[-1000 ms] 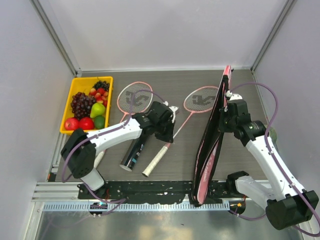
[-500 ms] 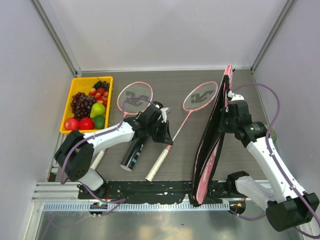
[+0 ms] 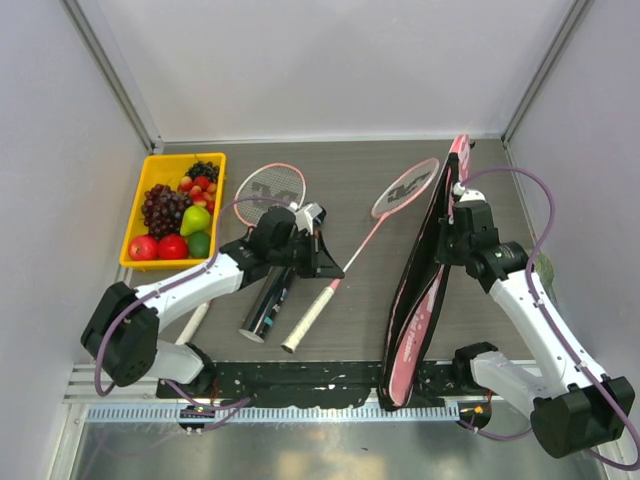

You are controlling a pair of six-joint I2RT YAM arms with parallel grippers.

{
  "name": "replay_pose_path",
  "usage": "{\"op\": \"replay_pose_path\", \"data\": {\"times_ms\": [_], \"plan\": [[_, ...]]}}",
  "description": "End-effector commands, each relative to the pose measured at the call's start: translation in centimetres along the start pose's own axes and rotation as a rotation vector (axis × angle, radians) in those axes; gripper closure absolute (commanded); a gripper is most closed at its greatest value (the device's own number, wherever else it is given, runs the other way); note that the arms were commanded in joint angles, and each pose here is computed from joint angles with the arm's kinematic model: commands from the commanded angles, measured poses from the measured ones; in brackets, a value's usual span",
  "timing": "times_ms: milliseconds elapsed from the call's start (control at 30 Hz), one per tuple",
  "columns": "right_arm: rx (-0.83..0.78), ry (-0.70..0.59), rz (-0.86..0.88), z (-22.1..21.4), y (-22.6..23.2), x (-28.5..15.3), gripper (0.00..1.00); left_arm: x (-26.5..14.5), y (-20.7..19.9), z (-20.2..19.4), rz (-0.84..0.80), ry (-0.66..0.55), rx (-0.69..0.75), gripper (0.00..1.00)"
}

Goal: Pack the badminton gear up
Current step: Pick up the racket from the center of the board, then place the racket in the racket bag.

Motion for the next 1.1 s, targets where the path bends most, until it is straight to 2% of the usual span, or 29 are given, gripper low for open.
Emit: {"op": "replay_pose_path", "data": {"times_ms": [0, 400, 767, 1067], "plan": [[0.022, -0.092, 0.002, 1.9, 0.1, 0.4, 0.95, -1.8, -2.9, 1.2, -0.214, -0.062, 0.016, 1.00], [0.044, -0.057, 0.043, 1.8, 0.4, 1.7, 0.95, -4.6, -4.2, 1.8, -0.340, -0.114, -0.010, 1.00], [0.096, -0.104, 0.155, 3.1, 1.4, 2.1, 0.95, -7.4, -6.4, 0.5, -0.537, -0.127, -0.063, 1.00], [0.152, -0.172, 0.208, 4.5, 1.8, 2.4, 0.95, -9.5, -7.3, -0.8, -0.628, -0.159, -0.091, 1.00]]}}
Point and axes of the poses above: each gripper's point midway between its finger pads, its own x axis out along the fingers, its own y axis along the line the jaws close on, z = x × y, the point moved 9 cm from there along -x, back along the fingers, and after that the axes turned 6 degrees about -x, right-handed, at the moved point
